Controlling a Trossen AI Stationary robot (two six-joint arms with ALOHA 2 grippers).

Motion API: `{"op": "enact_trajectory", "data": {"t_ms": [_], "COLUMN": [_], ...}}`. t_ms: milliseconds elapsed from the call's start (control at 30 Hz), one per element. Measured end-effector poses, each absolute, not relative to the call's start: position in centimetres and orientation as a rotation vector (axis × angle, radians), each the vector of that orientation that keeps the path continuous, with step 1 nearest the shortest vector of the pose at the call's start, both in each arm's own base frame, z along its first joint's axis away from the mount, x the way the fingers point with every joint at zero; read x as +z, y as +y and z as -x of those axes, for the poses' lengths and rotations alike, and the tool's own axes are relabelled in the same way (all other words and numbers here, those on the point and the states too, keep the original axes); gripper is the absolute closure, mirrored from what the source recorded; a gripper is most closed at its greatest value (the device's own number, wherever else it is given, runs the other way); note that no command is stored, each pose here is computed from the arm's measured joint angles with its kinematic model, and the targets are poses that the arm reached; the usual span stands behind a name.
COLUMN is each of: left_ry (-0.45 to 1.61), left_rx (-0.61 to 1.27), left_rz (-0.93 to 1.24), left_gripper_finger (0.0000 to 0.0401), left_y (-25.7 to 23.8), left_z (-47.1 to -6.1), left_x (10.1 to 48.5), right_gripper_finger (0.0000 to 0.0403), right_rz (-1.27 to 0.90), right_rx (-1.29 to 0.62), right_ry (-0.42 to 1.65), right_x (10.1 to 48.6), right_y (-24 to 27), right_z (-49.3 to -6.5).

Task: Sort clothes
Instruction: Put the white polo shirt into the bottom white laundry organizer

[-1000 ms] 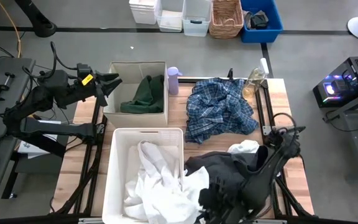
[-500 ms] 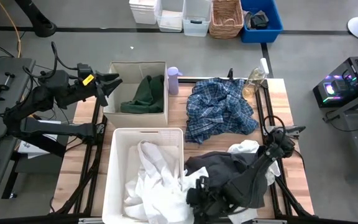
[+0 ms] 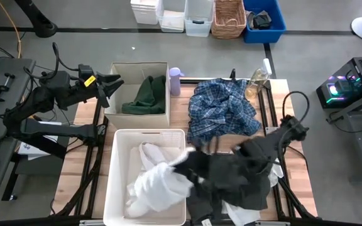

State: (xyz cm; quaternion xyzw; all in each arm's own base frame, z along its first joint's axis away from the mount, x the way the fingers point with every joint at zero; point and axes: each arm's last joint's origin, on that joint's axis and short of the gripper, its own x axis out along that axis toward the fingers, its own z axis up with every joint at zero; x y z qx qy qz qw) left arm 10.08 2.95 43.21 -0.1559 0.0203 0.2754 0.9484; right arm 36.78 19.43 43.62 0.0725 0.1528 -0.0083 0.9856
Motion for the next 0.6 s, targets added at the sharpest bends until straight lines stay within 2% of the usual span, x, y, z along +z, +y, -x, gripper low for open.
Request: {"op": "enact_trajectory", "data": {"t_ms": [200,367,467,600], "left_ry": [0.051,0.058,0.062,0.066], "left_rx": [0.562,0.563,0.564,0.564], "left_rz": [0.316,0.316,0.315,0.315], "left_gripper_finger": [0.0240,0.0240,0.0240,0.0240], "left_y": [2.9,2.9,2.9,2.9], "left_z": [-10.1,-10.0,-10.0,-10.0], "left_x": [43.1,43.1,43.0,43.0], "right_gripper_finger": [0.0402,0.0396,0.0362,0.0281], "right_rz": [-0.181,-0.333,-0.324,-0.248], "right_rx": [0.152,0.133,0.098,0.084], "right_ry": [0.137,0.223,0.348,0.418], "right_x": [39.0,35.3,33.9,34.1], "right_y": [16.7,14.9,14.3,14.7], "right_z": [-44.0,-47.0,-47.0,-45.9]}}
